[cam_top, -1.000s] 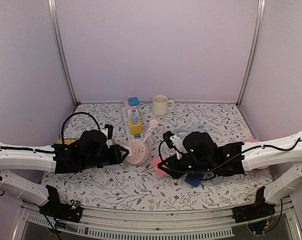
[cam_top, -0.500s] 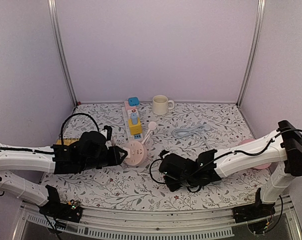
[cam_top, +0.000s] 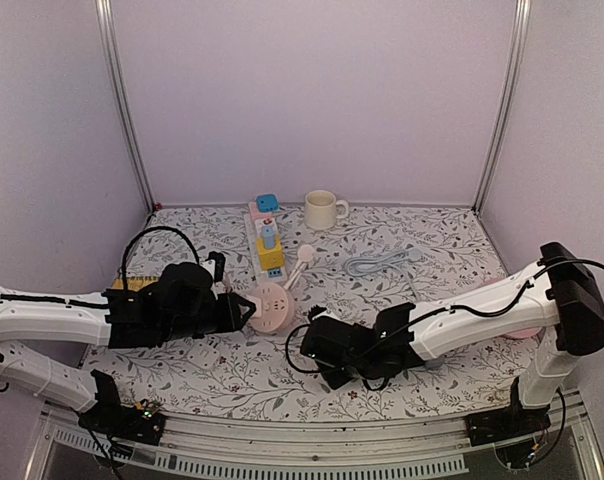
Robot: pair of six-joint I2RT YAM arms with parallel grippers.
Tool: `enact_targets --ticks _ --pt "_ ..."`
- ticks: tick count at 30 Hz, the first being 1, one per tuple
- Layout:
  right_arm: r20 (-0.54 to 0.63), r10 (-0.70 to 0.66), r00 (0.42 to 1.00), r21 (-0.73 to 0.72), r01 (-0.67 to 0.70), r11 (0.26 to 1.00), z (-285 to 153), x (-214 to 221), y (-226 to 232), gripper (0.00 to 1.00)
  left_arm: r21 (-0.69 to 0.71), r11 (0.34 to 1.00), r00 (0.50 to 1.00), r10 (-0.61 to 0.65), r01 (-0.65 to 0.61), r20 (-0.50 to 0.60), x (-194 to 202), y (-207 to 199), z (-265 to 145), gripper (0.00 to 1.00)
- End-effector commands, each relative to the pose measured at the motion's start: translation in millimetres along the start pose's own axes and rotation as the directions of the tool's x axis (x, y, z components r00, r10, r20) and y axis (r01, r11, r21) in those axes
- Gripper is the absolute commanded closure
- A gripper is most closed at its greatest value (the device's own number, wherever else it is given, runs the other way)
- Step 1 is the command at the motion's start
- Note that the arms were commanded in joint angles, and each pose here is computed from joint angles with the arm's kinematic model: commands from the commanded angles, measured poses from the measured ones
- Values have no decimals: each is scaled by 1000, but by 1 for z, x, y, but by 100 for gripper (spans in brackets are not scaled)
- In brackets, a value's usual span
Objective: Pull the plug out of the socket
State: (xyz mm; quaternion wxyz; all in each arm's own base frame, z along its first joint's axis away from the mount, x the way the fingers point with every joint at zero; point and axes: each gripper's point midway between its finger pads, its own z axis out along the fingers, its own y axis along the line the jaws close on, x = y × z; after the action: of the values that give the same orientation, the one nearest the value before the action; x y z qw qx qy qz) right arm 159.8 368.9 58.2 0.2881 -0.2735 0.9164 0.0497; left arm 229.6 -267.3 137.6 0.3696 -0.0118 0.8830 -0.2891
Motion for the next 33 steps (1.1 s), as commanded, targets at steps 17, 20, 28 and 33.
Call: enact_targets --ticks 17,20,28,33 --pt "204 184 962 -297 -118 948 -55 -82 24 19 183 983 997 -6 -8 76 -21 -44 -6 100" --pt "239 249 938 -354 -155 922 -64 -100 20 12 204 979 997 13 -29 80 -20 -52 -8 100" --pt "243 454 857 -507 -287 813 -71 -123 1 11 287 955 993 46 -74 105 -20 -76 -17 100" --pt "221 524 823 -577 -323 750 -73 -130 -6 14 338 935 990 68 -105 121 -21 -91 -23 100"
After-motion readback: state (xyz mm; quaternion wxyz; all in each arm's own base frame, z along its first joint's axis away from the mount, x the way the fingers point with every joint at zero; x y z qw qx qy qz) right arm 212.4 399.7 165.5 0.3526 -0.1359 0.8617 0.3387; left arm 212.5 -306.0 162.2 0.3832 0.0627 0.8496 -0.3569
